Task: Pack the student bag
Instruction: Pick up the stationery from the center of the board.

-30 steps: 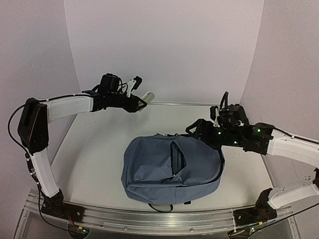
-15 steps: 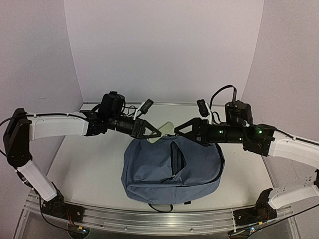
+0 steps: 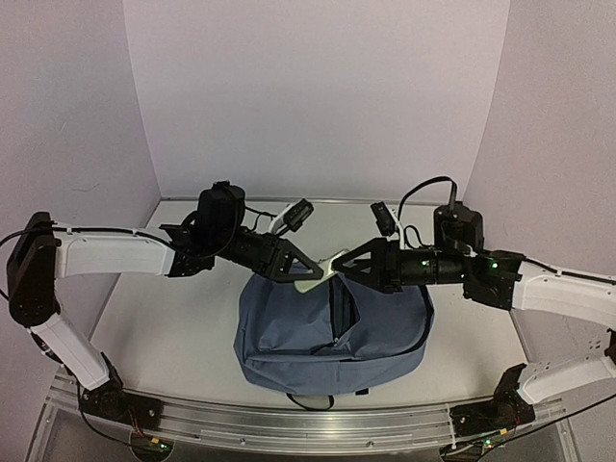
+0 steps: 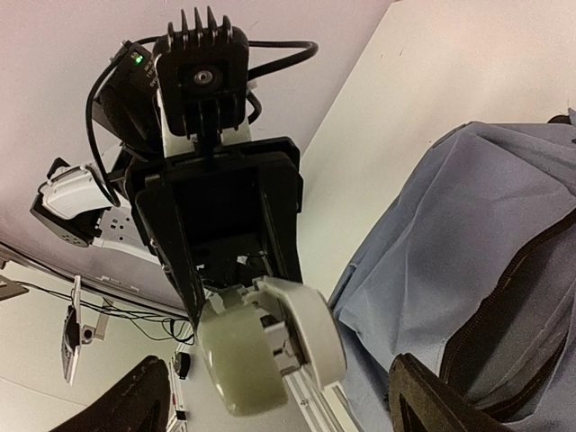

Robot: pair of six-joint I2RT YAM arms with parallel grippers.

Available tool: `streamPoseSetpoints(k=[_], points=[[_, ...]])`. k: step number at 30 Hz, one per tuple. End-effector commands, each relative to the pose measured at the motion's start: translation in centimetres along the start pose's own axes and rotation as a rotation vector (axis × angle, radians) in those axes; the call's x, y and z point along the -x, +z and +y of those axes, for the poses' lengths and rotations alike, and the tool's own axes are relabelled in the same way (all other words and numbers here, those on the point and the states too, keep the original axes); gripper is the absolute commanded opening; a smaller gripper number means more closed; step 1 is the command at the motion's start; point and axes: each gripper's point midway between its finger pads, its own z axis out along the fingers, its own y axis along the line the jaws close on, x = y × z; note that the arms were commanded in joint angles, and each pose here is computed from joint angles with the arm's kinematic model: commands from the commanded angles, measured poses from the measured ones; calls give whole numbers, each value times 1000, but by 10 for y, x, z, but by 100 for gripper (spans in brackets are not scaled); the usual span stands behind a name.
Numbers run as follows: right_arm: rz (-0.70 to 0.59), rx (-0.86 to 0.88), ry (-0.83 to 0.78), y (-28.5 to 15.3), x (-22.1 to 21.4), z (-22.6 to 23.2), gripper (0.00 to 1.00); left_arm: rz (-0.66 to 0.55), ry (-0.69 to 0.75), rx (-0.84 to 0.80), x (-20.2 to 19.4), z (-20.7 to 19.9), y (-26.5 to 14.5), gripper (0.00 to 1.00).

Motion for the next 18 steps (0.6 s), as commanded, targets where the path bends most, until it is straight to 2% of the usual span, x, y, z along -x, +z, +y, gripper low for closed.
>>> streamPoseSetpoints(k=[1, 4, 7, 14, 16, 18], points=[[-22, 80, 27, 4, 6, 13, 80, 37, 96, -123, 7, -37, 12, 20], [-25, 67, 46, 6, 4, 7, 75, 55, 88, -134, 3, -38, 17, 20], [-35, 77, 56, 5, 5, 8, 57, 61, 75, -128, 2, -35, 19, 20], [-49, 95, 69, -1, 5, 12, 23, 20, 74, -57, 8, -25, 18, 21], [-62, 91, 73, -4, 5, 12, 13, 8, 64, -31, 9, -20, 18, 26], [-91, 80, 81, -9, 8, 11, 5, -10, 49, 10, 11, -13, 18, 36]])
